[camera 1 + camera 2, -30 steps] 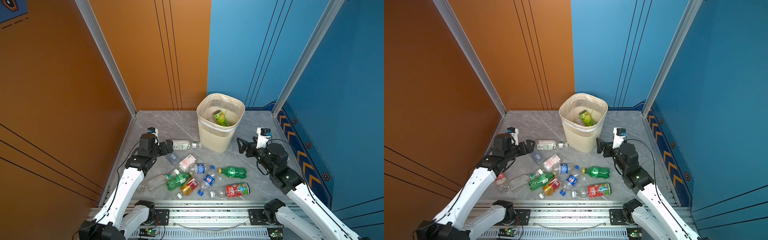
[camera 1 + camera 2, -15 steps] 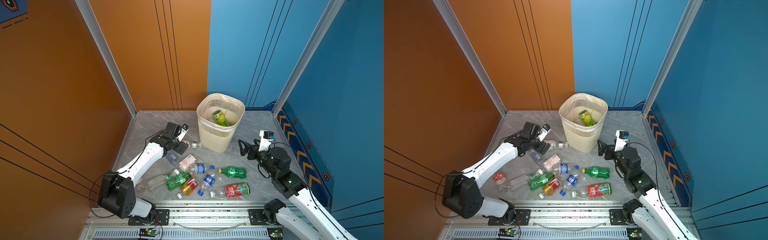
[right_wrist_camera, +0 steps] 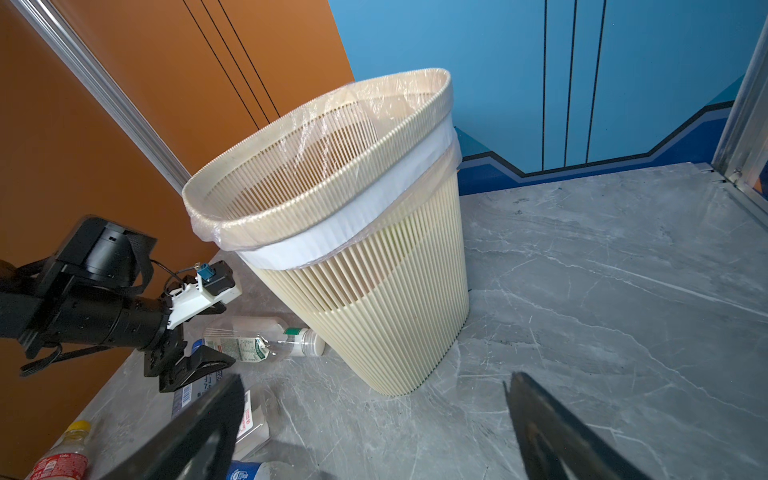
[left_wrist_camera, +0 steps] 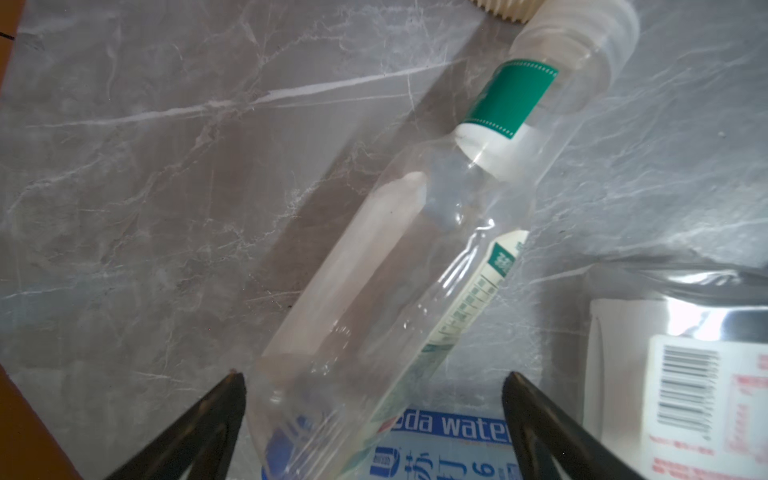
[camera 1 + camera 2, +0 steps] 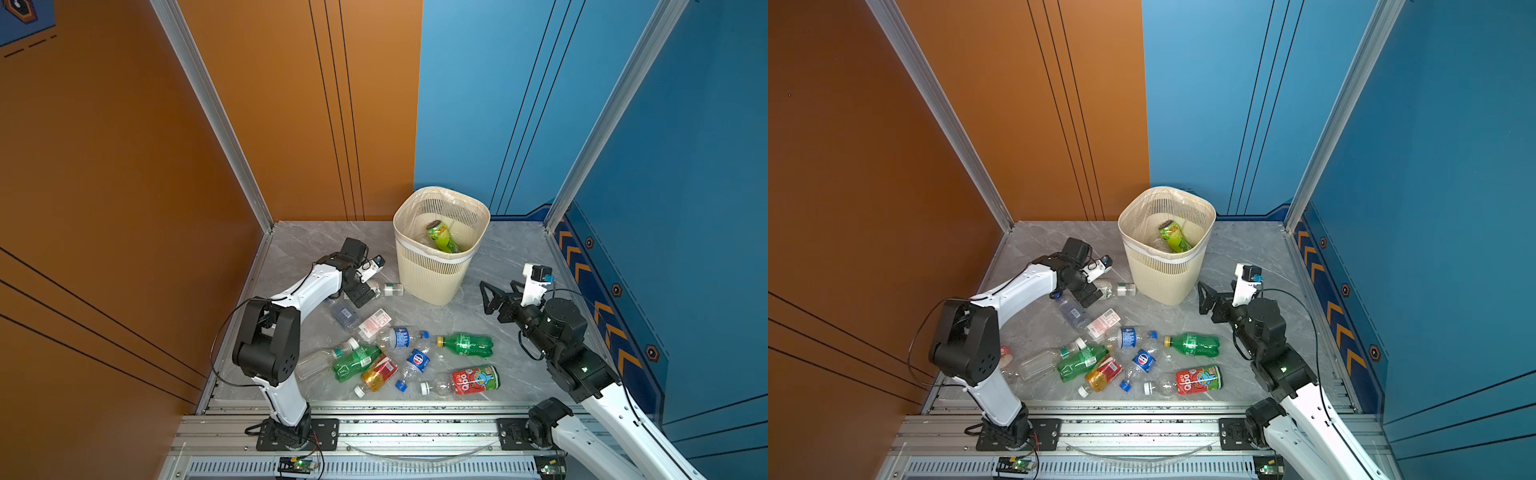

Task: Put the plastic bottles in the bin
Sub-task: 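Withdraw the right gripper while the left gripper grasps the clear green-labelled bottle, then lift the clear bottle with the left gripper and drop it into the wastebasket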

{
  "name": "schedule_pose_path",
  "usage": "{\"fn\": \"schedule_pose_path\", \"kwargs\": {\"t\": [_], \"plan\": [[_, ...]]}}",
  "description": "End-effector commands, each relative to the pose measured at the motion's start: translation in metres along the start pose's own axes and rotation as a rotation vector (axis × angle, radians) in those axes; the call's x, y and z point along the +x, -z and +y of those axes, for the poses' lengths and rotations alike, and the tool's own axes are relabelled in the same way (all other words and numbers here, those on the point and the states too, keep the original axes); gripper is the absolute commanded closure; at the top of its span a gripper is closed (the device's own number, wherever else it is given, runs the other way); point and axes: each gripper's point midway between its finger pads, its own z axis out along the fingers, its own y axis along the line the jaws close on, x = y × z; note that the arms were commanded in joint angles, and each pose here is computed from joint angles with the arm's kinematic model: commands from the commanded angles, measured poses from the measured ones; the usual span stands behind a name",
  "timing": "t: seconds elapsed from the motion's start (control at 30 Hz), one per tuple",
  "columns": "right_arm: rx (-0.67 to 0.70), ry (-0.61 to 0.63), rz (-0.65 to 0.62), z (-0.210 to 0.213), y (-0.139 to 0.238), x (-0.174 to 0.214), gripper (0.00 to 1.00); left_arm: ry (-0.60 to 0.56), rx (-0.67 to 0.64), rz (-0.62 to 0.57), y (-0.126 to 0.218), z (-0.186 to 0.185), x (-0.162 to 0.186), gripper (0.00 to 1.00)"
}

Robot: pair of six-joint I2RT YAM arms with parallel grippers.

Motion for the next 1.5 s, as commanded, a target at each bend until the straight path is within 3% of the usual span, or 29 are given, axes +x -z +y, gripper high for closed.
{"fn": "schedule_pose_path", "kwargs": {"t": [0.0,0.47,0.7,0.93,1.07,1.27,1.47], "plan": [[0.022,-0.012,0.010,-0.006,0.003,0.004,0.00,-0.021,0.006,0.026,-0.006,0.004,-0.002,0.03],[0.043,-0.009,0.008,-0.012,0.007,0.005,0.00,0.039,-0.028,0.100,-0.042,0.022,-0.005,0.12],[0.055,-0.012,-0.001,-0.015,0.006,0.003,0.00,0.072,-0.015,0.136,-0.058,0.025,0.002,0.13],[0.060,-0.011,0.000,-0.016,0.005,0.003,0.00,0.148,-0.034,0.113,-0.049,0.042,-0.003,0.41],[0.067,-0.020,-0.009,-0.018,0.004,0.001,0.00,0.239,-0.065,0.077,-0.035,0.060,-0.006,0.51],[0.060,-0.029,-0.010,-0.017,0.001,-0.001,0.00,0.470,-0.139,-0.115,0.024,0.101,-0.022,0.57],[0.065,-0.051,-0.017,-0.017,0.001,-0.003,0.00,0.682,-0.159,-0.520,0.118,0.123,-0.039,0.58]]}}
